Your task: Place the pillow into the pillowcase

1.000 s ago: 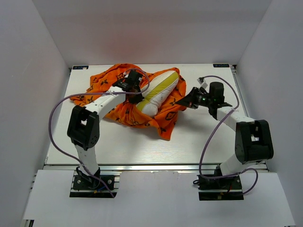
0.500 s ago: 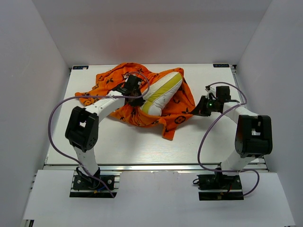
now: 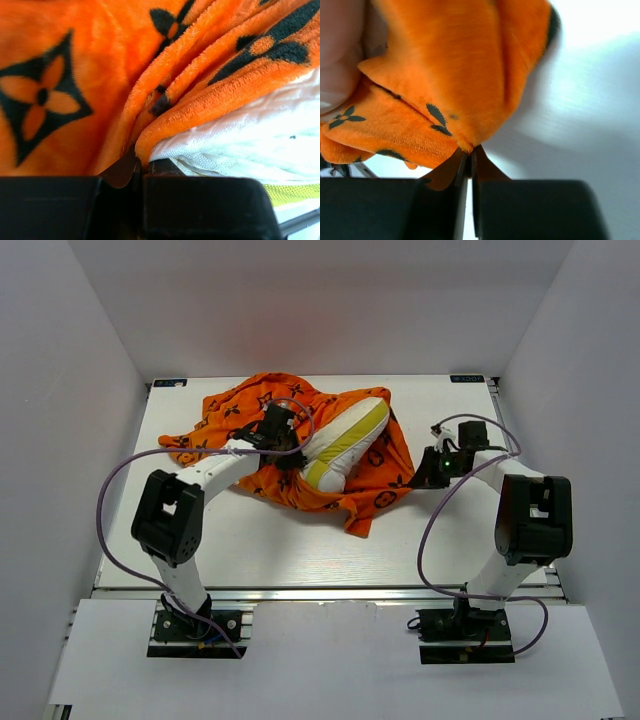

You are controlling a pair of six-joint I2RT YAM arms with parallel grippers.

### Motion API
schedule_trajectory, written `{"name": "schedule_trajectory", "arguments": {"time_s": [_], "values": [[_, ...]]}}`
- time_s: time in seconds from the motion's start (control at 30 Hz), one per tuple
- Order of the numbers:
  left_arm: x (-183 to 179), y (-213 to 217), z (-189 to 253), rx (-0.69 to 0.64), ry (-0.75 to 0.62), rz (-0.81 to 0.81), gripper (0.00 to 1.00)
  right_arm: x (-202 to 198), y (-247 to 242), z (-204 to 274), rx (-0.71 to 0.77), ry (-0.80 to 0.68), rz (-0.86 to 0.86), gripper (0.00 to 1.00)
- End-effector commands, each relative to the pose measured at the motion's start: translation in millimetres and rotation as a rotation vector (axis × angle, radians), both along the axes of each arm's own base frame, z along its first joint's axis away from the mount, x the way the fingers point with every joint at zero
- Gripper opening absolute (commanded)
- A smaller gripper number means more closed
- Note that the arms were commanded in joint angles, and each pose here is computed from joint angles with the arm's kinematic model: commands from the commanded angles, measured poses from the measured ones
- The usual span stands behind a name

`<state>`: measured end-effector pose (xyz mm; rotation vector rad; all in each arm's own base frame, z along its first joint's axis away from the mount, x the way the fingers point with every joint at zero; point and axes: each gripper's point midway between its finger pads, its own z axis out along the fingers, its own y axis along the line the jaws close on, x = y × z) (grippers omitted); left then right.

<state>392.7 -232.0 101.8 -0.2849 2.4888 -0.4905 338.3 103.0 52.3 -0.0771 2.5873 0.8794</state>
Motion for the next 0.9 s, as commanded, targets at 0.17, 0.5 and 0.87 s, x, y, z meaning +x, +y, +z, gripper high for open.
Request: {"name": "schedule_trajectory", "arguments": {"time_s": [0.17,0.5,0.87], "values": [[-24.9,8.3,-74.1,0.19,0.189,-0.038,0.0,49.7,-11.7,89.9,-0.098,-0.398,0.111,0.31],[-29.1,-7.1,-80.2,0.113,0.209,-0.049,0.0,46.6,45.6,127.4,-0.085,-0.604,0.308,0.53],[-12.2,-10.5,-57.2,0.068,0.174,-0.023,0.0,61.7,80.7,51.0,-0.201,-0.529,0.334,0.6]]}}
